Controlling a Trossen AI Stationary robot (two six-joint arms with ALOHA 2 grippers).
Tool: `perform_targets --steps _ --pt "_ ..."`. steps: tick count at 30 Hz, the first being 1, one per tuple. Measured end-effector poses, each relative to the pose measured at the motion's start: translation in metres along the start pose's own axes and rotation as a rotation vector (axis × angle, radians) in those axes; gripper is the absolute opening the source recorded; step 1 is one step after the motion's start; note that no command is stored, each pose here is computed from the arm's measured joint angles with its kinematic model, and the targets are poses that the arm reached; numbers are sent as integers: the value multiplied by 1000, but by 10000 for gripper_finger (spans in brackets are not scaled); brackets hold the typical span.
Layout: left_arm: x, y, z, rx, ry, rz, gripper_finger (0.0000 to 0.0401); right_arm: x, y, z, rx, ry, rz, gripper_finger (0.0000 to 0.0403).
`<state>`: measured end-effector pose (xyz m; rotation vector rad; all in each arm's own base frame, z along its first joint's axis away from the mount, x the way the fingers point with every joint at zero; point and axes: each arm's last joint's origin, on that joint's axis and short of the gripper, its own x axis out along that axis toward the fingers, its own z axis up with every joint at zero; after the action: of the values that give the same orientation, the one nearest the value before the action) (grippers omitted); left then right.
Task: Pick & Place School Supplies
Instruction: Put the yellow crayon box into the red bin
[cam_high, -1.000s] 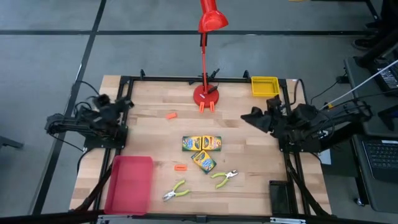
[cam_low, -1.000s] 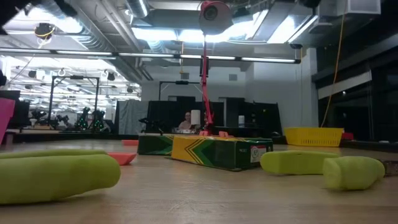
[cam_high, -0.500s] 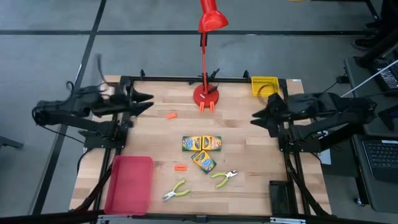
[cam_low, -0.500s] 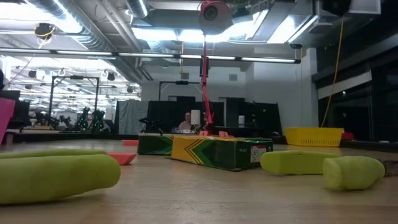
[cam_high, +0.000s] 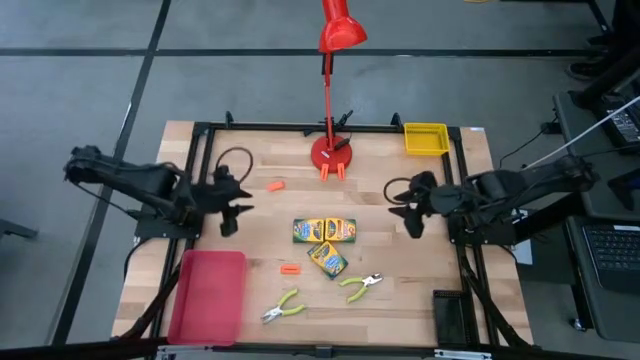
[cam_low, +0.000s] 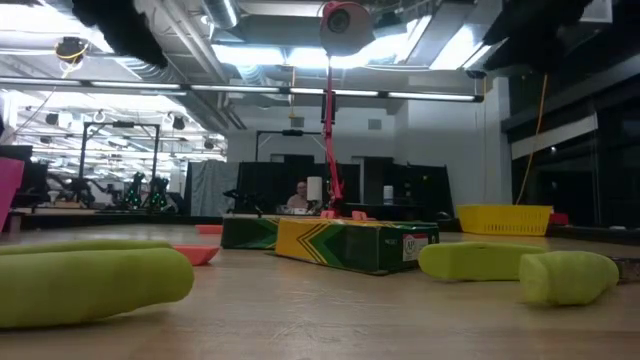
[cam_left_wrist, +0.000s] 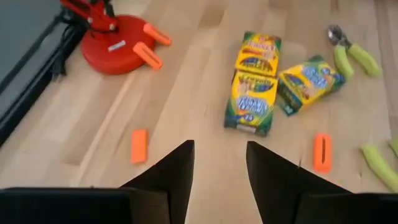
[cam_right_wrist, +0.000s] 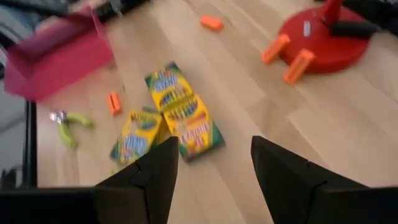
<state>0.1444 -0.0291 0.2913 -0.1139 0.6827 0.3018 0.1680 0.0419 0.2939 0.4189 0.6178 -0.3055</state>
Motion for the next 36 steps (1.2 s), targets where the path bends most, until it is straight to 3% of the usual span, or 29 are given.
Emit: perform_targets --steps 4,8,14,18,23,29,32,36 --pt "17 -12 -20 -21 -117 58 143 23 -3 -25 64 -17 26 208" --pt "41 -17 -52 -78 -131 105 143 38 -10 -54 120 38 14 208" --pt "78 -13 -105 -278 -116 114 143 60 -16 -81 241 48 14 208" --pt "91 -14 -118 -356 -159 89 143 73 -12 -86 238 55 -5 208" --pt "104 -19 -118 -292 -89 65 134 92 -9 -96 185 111 -44 208" --pt "120 -33 -101 -84 26 -7 115 105 -10 -107 132 197 -81 208" --pt "128 -40 -91 -2 42 2 107 109 -11 -108 107 201 -93 208" --pt "141 -45 -89 22 66 43 100 115 -10 -107 36 186 -74 208"
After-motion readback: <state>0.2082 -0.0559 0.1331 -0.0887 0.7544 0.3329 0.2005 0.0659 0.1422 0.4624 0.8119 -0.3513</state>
